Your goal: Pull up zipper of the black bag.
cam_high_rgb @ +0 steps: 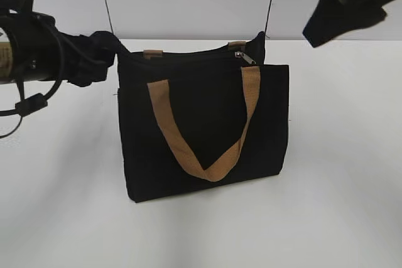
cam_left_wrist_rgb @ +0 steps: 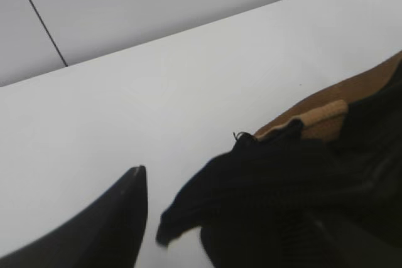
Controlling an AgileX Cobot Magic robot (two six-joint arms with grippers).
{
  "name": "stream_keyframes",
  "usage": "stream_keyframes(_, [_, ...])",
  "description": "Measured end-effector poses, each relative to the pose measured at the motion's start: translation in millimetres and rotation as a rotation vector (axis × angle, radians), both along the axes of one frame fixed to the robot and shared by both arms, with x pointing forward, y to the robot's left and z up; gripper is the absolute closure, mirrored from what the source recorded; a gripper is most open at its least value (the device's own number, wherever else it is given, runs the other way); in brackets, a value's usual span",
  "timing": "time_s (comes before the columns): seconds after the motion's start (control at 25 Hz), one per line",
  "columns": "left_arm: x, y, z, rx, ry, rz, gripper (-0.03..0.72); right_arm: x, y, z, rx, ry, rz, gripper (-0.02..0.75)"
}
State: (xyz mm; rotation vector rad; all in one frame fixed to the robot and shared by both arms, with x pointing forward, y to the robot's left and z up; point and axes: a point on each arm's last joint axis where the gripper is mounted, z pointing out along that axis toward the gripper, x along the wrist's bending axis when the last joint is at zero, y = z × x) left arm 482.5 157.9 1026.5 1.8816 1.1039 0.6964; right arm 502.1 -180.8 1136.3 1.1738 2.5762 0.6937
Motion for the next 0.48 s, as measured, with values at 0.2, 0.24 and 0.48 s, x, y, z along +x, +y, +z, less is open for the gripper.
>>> stream_keyframes(0.2, [-13.8,-3.7,-4.1,0.202,0.026,0.144,0.227,-49.8,-18.9,-14.0,0.015,0.006,-0.021,0.141])
stream_keyframes(0.24, [-17.5,-2.3,-6.8,0.219,0.093,0.178,0.227,-59.4,-22.4,-16.4,0.023,-0.001,-0.024,0.141])
stream_keyframes(0.48, [-53.2,-4.5,4.8,0.249,0.401,0.025,0.227,-110.7,-41.2,-20.3,0.062,-0.063,-0.027,0.142])
